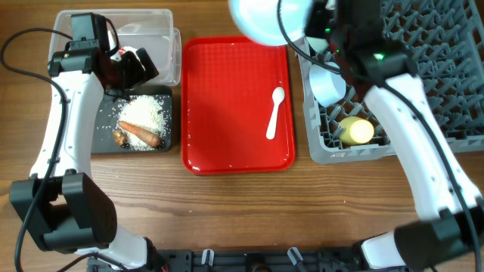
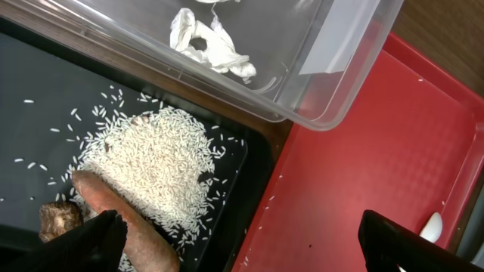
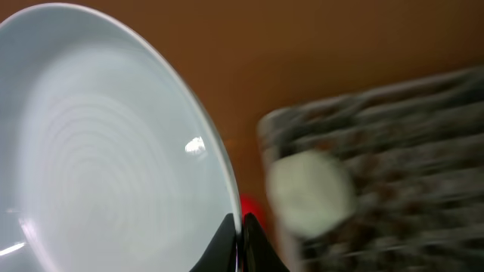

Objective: Sort waste into correct bins and load items into the dishwasher rack
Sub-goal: 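Grasp the light blue plate with right gripper and stand it in the rack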

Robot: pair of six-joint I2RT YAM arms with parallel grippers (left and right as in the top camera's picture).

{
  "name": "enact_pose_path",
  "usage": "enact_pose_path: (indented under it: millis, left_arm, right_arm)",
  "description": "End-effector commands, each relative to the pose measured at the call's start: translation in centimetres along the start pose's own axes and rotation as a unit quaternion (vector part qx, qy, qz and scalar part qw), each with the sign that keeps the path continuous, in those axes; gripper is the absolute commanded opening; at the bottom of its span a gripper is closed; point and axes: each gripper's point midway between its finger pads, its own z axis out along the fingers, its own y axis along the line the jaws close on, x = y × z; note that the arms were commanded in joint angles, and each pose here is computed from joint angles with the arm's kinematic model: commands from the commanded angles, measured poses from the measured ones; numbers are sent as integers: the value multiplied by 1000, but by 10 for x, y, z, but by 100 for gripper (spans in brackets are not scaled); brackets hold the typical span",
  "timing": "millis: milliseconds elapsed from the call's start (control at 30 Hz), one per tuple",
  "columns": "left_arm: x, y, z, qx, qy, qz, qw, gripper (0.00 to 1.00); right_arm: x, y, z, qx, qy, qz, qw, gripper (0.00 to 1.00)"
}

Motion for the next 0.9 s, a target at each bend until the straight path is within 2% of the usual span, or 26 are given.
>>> enact_pose_path:
  millis: [0, 33, 100, 200, 300, 367, 467, 633, 800, 867]
  left_arm:
    - [-3, -2, -5, 1, -9, 4, 1000, 100]
    - [-3, -2, -5, 1, -9, 4, 1000, 100]
    - [-3, -2, -5, 1, -9, 4, 1000, 100]
    - [-3, -2, -5, 1, -9, 4, 1000, 100]
    - [-3, -2, -5, 1, -9, 4, 1000, 100]
    - [-3, -2, -5, 1, -9, 4, 1000, 100]
    - [-3, -2, -5, 1, -9, 4, 1000, 100]
    - [-3, -2, -5, 1, -9, 4, 1000, 100]
    - [-3, -2, -5, 1, -9, 4, 1000, 100]
    - [-3, -2, -5, 1, -9, 4, 1000, 100]
  right_arm:
    - [-42, -94, -43, 290, -59, -158, 942, 4]
    - [-44, -114, -52, 357, -43, -203, 911, 4]
    - [-45, -142, -52, 408, 3, -276, 870, 4]
    - [-38, -172, -40, 425, 86, -380, 817, 4]
    - [-30, -190, -16, 429, 127, -426, 787, 4]
    - [-22, -189, 7, 412, 140, -454, 778, 4]
    - [-14, -184, 49, 398, 116, -454, 788, 4]
    - [-2, -168, 90, 335, 112, -514, 782, 4]
    - [21, -164, 129, 305, 104, -519, 792, 4]
    - [36, -162, 144, 287, 103, -507, 806, 4]
